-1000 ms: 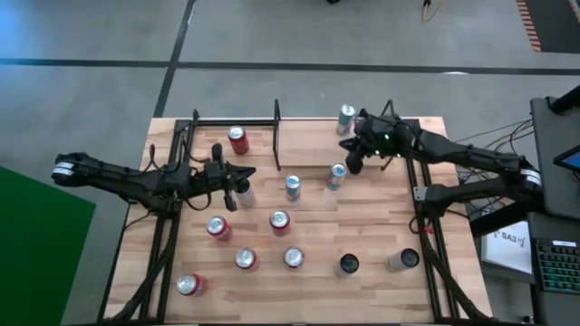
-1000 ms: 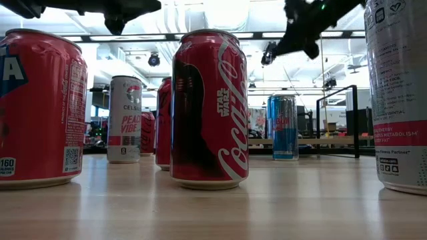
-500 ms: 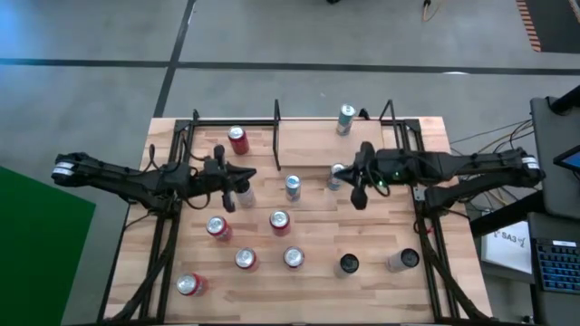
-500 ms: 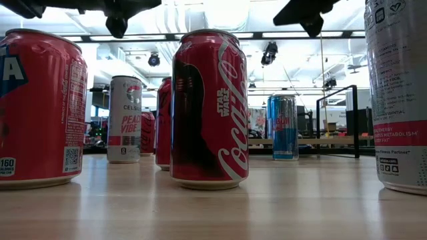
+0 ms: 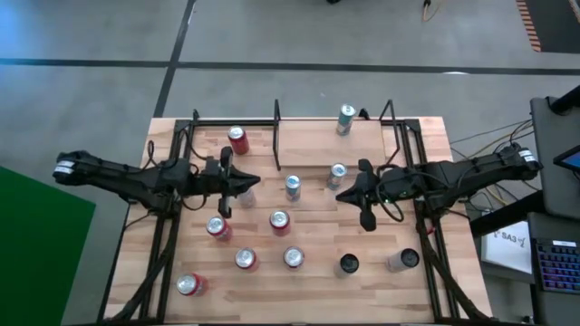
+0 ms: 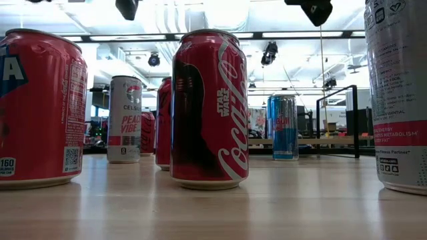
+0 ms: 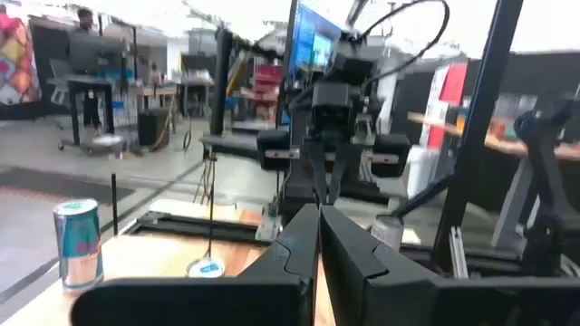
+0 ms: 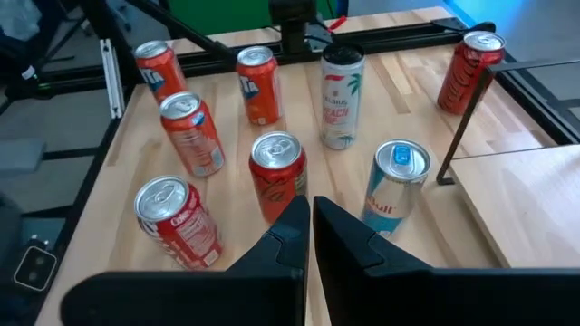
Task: Place canned beverage on shelf
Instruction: Put the red and black soda can on the shelf
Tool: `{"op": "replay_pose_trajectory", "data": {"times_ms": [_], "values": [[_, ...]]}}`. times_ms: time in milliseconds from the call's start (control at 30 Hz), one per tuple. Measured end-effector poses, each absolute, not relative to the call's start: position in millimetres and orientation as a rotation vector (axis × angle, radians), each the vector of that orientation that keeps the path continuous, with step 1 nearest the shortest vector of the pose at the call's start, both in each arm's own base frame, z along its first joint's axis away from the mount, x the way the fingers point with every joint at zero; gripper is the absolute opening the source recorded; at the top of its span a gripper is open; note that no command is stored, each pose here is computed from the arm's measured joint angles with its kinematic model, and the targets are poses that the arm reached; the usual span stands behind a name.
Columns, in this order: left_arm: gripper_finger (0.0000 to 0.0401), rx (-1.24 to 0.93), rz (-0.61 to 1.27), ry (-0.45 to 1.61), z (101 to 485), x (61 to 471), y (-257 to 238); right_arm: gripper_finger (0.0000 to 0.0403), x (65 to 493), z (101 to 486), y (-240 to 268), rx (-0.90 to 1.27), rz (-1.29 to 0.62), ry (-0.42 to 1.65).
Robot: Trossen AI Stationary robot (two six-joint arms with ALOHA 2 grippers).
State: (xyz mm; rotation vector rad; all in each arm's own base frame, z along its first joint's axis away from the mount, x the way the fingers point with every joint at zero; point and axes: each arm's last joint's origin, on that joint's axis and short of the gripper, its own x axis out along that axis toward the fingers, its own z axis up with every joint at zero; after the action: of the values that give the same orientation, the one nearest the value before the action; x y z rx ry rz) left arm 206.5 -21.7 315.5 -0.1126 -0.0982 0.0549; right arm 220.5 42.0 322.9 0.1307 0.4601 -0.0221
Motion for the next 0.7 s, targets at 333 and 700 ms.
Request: {"op": "replay_pose_trajectory", "data": {"times_ms": [333,700], "values": [[0.0,-0.073,0.043,0.243,335.0,238.6,-33.3,0.0009,218.4,319.5,41.5,0.123,-0.029,0.5],[0.0,-0.042,0.035,0.519,318.2,263.0,-46.1,0.0009,218.2,319.3,41.5,0.122,-0.03,0.503]]}}
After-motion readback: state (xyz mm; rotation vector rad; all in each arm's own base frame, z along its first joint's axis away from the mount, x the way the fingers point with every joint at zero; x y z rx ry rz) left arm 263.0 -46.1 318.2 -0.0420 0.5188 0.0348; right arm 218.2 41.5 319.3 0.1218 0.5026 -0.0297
